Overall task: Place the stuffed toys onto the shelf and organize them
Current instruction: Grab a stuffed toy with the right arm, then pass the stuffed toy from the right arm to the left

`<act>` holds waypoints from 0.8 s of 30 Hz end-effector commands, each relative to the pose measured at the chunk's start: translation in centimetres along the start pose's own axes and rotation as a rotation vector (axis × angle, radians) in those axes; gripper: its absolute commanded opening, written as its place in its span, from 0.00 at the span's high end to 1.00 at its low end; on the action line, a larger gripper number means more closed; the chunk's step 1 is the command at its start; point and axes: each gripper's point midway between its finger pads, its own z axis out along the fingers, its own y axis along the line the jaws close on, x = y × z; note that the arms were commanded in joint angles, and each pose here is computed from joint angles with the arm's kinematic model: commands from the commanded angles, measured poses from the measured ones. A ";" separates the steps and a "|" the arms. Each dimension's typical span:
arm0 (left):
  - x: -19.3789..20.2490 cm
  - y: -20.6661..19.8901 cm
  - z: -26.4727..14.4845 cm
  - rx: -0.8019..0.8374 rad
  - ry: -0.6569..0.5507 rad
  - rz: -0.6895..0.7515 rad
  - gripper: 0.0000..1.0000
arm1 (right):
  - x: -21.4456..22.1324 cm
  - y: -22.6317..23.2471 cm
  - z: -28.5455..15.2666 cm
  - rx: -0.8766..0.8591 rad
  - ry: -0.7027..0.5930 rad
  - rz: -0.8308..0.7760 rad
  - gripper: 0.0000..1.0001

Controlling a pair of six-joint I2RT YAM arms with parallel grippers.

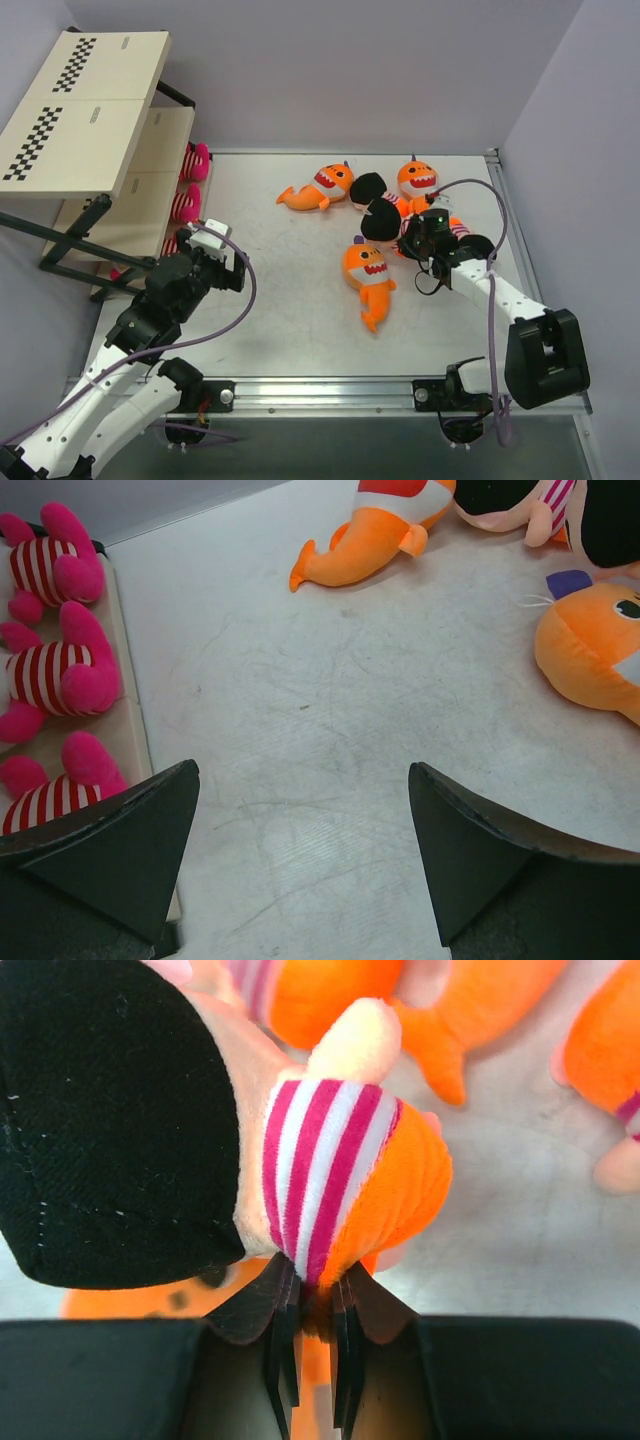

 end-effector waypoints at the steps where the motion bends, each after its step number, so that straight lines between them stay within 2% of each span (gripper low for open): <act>1: -2.1 -0.7 0.1 0.046 -0.079 -0.013 0.06 | -4.0 3.6 -3.3 -0.143 -0.052 -0.013 1.00; 6: -3.0 -2.6 0.3 0.133 -0.087 -0.082 0.06 | -5.0 7.7 -6.4 -0.334 -0.021 -0.045 1.00; 10: -4.1 -4.3 0.6 0.196 -0.089 -0.250 0.06 | -5.1 10.7 -8.1 -0.406 -0.033 -0.072 1.00; 16: -6.1 -8.2 1.5 0.339 -0.100 -0.395 0.06 | -2.2 17.5 -10.2 -0.599 0.013 -0.076 1.00; 24: -6.7 -11.8 3.4 0.362 -0.107 -0.383 0.06 | 0.9 22.5 -11.6 -0.710 0.046 -0.115 1.00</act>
